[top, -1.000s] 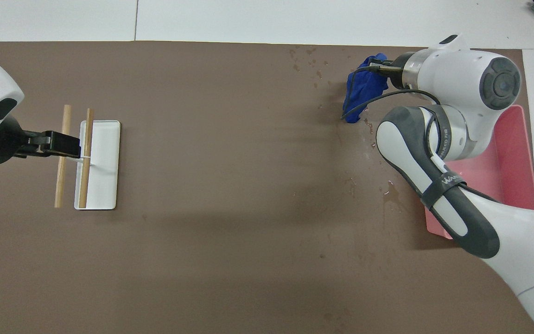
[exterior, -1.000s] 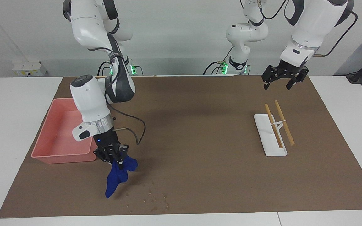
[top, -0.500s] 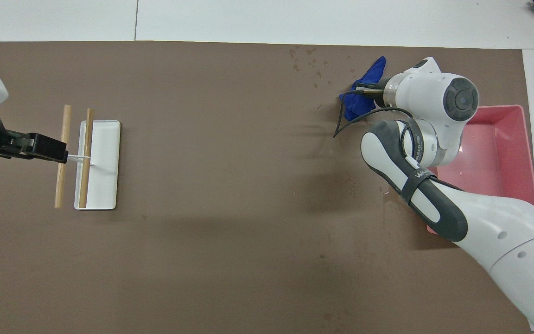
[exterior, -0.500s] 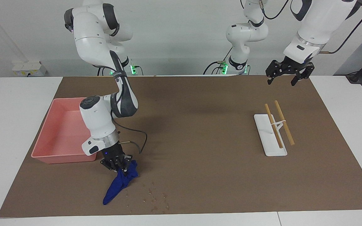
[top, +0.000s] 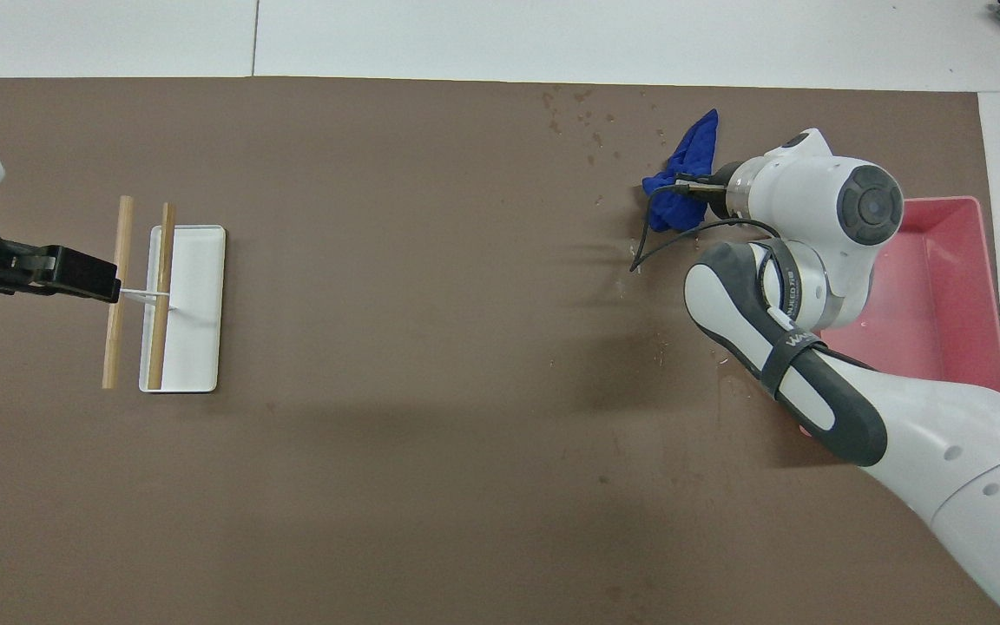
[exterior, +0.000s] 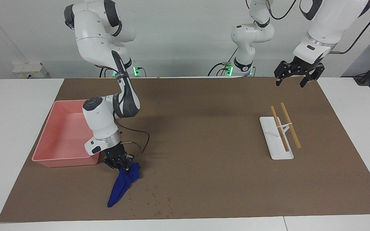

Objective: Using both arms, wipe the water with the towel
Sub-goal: 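Wipe the cloth across the water droplets toward the robot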

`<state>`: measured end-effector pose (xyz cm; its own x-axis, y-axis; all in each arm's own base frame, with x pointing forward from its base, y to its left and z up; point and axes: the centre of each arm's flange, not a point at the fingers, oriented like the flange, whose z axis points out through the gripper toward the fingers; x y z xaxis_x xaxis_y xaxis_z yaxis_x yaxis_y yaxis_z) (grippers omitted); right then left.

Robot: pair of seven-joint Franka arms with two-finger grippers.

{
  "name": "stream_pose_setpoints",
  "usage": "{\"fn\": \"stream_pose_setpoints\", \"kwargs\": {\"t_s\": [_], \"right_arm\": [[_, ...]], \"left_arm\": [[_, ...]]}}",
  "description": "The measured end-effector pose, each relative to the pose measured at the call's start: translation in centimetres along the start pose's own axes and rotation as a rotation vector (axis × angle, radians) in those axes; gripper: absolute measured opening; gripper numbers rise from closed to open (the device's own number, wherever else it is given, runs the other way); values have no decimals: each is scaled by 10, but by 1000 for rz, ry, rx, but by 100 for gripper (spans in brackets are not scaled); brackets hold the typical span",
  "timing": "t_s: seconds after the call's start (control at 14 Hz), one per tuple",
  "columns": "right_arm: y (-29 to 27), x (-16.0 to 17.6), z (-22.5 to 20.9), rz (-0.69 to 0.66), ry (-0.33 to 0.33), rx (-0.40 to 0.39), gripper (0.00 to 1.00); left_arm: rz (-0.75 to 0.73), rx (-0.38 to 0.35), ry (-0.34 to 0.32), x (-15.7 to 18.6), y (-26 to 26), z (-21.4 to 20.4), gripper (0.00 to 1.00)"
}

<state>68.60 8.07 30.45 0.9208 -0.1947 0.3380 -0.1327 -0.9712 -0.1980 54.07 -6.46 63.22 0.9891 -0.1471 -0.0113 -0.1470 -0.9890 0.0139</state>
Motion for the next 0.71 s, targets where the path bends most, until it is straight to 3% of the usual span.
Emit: {"fn": "stream_pose_setpoints", "kwargs": {"t_s": [0.43,0.71], "right_arm": [[40,-26,-16,66,-254,-78,21],[53,-53,-28,78,-326,-104,21]], "left_arm": [[2,0,-3,0,1,1,100],[1,0,-3,0,1,1,100]]}}
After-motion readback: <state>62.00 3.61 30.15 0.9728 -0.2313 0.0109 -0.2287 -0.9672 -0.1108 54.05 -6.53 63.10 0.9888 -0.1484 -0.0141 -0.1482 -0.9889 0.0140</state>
